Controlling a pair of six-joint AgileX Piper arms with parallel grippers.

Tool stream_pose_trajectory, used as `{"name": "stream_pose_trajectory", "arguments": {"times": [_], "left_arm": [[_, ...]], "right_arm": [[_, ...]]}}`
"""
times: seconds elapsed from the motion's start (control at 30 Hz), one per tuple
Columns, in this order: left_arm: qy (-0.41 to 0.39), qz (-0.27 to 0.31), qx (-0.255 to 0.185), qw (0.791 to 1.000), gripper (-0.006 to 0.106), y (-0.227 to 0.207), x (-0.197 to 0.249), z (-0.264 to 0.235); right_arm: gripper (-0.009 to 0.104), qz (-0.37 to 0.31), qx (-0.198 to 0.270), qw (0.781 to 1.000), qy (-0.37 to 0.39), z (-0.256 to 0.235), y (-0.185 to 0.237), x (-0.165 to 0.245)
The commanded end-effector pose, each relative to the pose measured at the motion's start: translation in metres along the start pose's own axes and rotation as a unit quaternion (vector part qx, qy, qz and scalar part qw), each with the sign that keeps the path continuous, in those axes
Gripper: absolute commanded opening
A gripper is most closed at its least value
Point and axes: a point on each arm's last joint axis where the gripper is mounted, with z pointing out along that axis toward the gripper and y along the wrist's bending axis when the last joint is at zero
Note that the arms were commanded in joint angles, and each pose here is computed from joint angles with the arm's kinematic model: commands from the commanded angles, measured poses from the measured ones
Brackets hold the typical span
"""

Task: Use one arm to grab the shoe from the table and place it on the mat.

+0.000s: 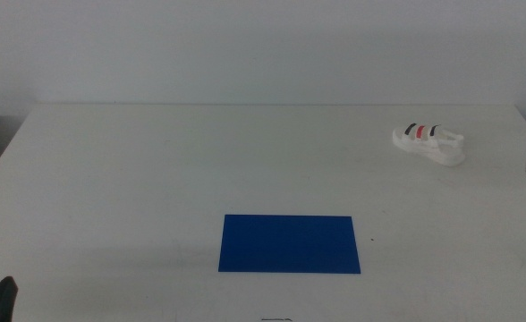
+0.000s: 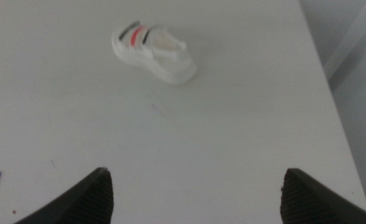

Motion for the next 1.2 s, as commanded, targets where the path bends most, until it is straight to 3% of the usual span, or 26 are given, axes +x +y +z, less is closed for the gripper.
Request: {"name": "stream_pose_trajectory", "arguments": {"times": [0.0,0.27,0.57,0.9,1.17], "left_arm": [[-0.053,-0.012,-0.002,0.999,0.094,0.001,-0.010,-0.002],[-0.053,-0.012,-0.002,0.999,0.094,0.001,-0.010,-0.002],[-0.053,-0.012,-0.002,0.999,0.094,0.001,-0.010,-0.002],[-0.053,-0.012,-0.002,0.999,0.094,0.001,-0.010,-0.002],[-0.053,-0.012,-0.002,0.999,0.094,0.001,-0.010,-0.002]], "right_arm": [[0.071,-0.019,0.000,1.000,-0.014,0.002,0.000,-0.029],[0.071,-0.088,-0.018,0.990,0.106,0.044,0.001,-0.084],[0.071,-0.192,-0.053,0.972,0.128,0.100,0.003,-0.137],[0.071,-0.266,-0.108,0.942,0.172,0.174,0.008,-0.159],[0.071,-0.278,-0.133,0.937,0.162,0.223,0.012,-0.156]]}}
